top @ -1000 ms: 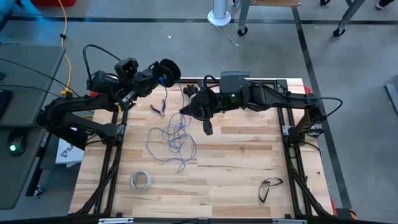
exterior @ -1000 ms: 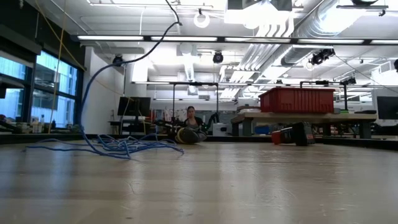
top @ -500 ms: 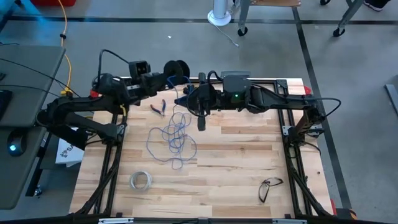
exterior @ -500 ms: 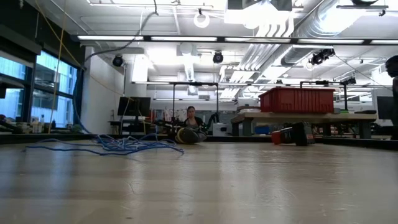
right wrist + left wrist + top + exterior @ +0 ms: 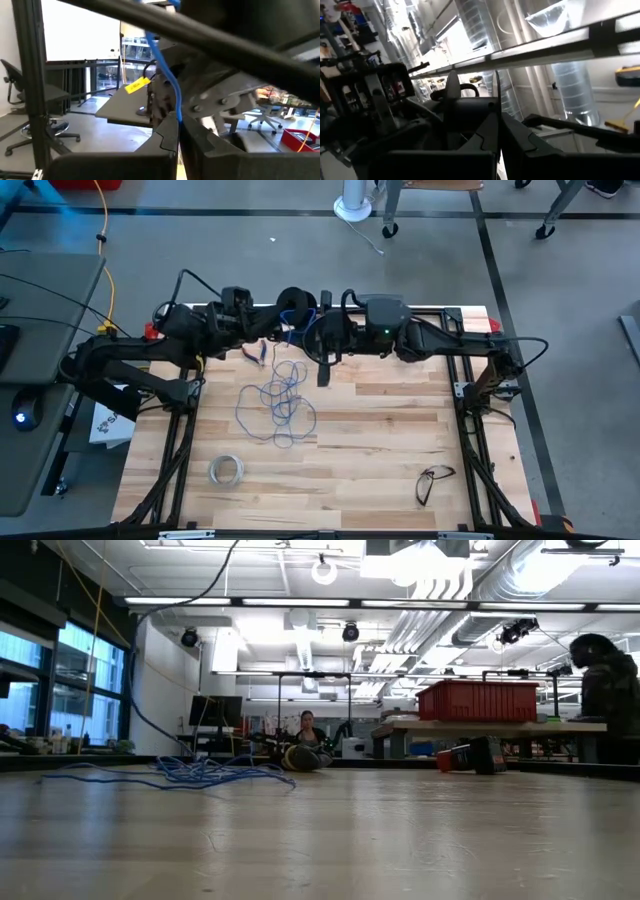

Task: Coil cords
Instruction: Coil the blue wire onto the black spool

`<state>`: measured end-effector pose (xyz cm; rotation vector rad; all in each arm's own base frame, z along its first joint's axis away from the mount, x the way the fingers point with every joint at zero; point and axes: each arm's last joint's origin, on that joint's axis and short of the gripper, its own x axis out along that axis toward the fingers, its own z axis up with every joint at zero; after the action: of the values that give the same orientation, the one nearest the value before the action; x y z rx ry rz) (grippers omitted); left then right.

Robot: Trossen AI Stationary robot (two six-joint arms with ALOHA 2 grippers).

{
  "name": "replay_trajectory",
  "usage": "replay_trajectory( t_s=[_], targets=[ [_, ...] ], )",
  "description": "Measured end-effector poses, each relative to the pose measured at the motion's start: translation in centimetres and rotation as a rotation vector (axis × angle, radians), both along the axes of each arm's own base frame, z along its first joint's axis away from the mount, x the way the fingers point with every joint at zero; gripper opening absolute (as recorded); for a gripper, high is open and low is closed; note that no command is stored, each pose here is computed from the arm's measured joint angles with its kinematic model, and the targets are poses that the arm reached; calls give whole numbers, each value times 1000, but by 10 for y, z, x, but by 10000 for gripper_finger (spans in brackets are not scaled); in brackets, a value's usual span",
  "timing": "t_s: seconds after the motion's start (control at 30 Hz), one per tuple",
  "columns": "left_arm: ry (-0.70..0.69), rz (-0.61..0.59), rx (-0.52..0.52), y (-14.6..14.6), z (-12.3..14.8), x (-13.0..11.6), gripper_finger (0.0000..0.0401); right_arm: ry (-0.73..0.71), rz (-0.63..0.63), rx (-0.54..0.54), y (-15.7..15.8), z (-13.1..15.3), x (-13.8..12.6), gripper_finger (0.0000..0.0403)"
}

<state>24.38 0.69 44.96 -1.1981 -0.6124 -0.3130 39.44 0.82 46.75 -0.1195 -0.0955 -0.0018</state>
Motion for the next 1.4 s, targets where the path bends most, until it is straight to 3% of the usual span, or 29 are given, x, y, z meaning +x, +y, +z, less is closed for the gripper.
replay_trajectory(
  t_s=[0.5,0.8,1.03,1.4],
  targets=[
    [-8,-98,-162,-21,-1,1,0,-103,-39,-10,-5,-3,14,0],
    [-15,-109,-197,-33,0,-2,0,-182,-68,-11,-14,1,17,0],
    [-4,-156,-181,-47,4,-11,0,-194,-140,-13,-38,4,13,0],
    [181,-11,-65,-43,7,-48,0,-157,-178,-42,-76,12,-5,0]
  ],
)
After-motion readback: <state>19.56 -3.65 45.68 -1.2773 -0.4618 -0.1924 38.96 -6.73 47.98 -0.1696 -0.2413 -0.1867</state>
